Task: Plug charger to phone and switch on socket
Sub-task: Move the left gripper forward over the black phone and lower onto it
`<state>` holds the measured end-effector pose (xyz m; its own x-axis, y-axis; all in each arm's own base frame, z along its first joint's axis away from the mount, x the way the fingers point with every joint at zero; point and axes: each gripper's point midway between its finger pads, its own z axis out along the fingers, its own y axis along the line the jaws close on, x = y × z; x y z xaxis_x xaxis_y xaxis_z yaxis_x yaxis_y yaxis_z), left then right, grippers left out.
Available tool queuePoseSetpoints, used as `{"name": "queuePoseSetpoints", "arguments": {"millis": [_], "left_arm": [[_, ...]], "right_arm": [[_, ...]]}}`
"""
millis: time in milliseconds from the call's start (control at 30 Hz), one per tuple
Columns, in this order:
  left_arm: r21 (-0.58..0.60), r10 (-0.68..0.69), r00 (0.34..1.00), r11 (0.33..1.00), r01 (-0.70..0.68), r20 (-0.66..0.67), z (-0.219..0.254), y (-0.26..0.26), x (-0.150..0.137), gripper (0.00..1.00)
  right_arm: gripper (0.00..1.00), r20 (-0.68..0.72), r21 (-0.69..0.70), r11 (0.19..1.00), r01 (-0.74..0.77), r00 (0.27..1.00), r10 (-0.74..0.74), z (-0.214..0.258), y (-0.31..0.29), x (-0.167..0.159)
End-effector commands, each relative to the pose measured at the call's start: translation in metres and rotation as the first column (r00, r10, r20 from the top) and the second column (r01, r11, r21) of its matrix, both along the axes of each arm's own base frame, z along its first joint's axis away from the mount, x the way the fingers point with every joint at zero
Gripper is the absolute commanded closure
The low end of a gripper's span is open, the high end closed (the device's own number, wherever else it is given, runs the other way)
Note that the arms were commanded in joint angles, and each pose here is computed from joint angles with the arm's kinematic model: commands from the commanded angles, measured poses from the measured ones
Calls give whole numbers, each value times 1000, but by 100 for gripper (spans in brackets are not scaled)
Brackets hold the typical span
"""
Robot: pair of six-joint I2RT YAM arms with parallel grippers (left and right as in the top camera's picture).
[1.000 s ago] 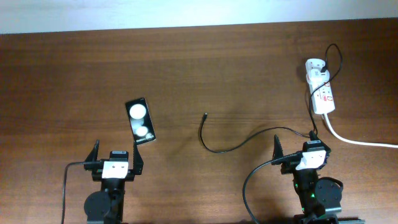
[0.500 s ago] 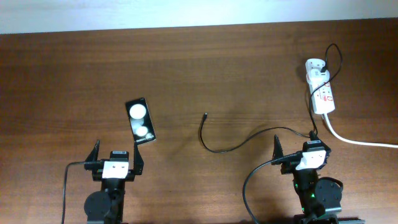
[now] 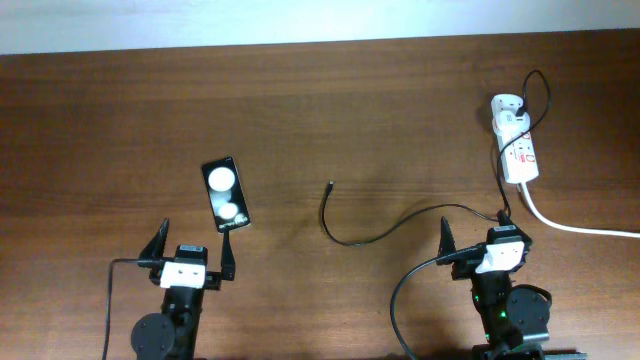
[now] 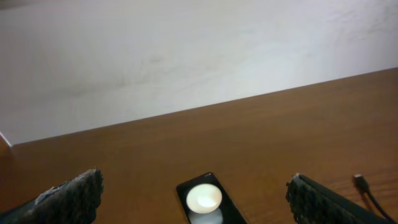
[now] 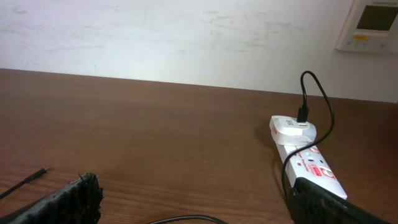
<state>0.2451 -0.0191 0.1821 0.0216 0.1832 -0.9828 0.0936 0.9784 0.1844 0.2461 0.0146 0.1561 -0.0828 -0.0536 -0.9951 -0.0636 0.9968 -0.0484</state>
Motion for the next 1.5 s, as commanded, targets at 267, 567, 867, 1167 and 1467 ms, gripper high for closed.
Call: {"name": "queuePoseSetpoints", "arguments": {"millis": [267, 567, 867, 1167, 1467], "left_arm": [[-19, -120, 992, 993, 120, -43, 73, -20, -9, 1], [-41, -180, 968, 984, 176, -175, 107, -31, 12, 1], [-85, -204, 895, 979, 186, -397, 119, -36, 55, 1], [-147, -225, 720, 974, 171, -657, 102, -42, 101, 1], [-222, -264, 478, 964, 145, -838, 85, -51, 123, 1]], "right_arm": [[1, -3, 4, 1000, -13, 1000, 13, -3, 3, 0], [1, -3, 4, 1000, -13, 1000, 13, -3, 3, 0], [1, -3, 4, 1000, -13, 1000, 13, -3, 3, 0], [1, -3, 4, 1000, -13, 1000, 13, -3, 3, 0], [1, -3, 4, 1000, -13, 1000, 13, -3, 3, 0]]}}
